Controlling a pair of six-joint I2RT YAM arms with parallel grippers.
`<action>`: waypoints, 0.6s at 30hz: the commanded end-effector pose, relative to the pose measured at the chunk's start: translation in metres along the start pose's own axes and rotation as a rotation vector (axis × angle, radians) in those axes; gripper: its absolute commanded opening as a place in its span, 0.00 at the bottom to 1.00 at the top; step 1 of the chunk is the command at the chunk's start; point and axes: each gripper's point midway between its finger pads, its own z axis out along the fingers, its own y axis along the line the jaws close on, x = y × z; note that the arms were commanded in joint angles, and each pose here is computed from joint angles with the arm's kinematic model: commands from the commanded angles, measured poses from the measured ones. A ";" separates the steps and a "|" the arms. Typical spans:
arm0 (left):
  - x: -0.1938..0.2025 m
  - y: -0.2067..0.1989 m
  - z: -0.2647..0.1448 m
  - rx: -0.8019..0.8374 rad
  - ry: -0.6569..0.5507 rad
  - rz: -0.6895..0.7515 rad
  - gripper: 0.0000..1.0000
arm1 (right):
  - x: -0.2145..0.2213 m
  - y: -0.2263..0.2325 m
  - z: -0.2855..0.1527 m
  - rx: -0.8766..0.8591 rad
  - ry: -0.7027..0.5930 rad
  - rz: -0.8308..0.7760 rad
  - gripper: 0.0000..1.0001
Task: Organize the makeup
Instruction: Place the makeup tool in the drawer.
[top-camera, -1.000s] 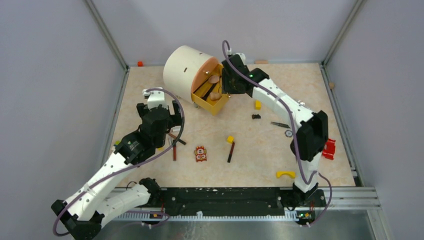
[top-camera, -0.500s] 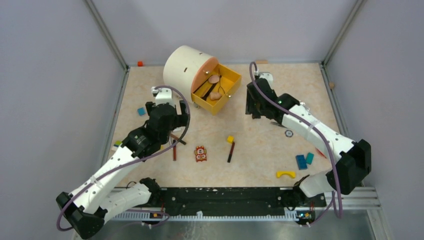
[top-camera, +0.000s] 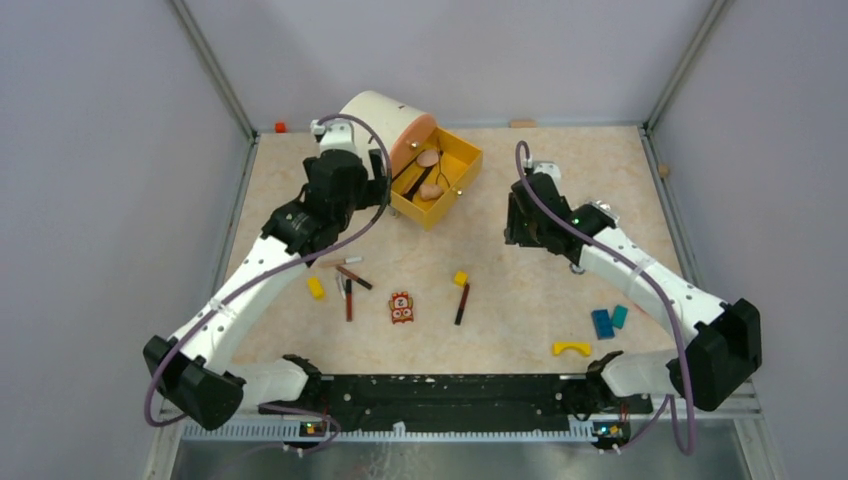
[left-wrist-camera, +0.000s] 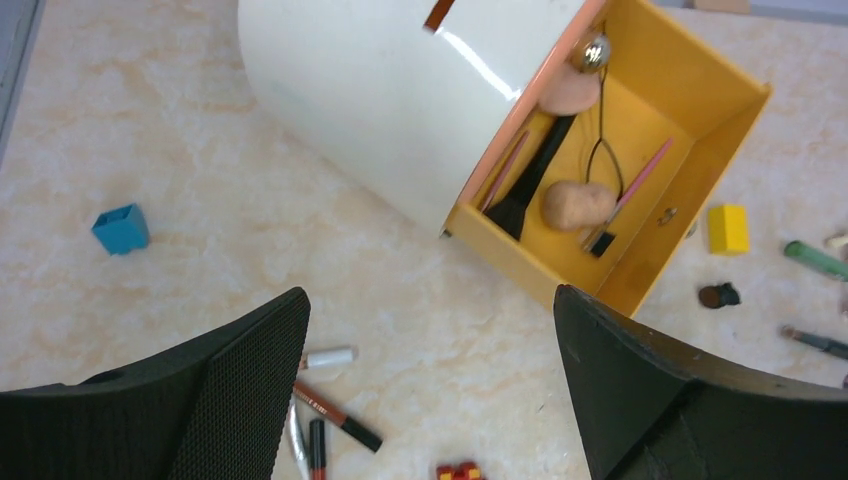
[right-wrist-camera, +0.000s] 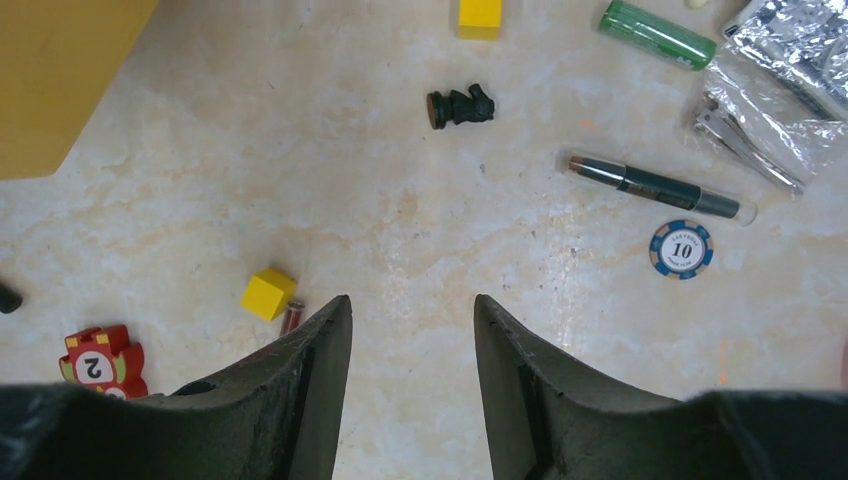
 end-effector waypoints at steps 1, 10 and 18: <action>-0.046 -0.022 0.015 0.070 -0.075 -0.042 0.96 | -0.018 -0.020 -0.016 0.041 -0.104 0.028 0.48; -0.115 -0.025 0.065 0.072 -0.141 -0.014 0.97 | 0.002 -0.025 -0.010 0.022 -0.058 0.056 0.48; -0.159 0.007 0.113 0.082 -0.188 -0.066 0.98 | 0.011 -0.017 -0.001 -0.020 -0.032 0.056 0.48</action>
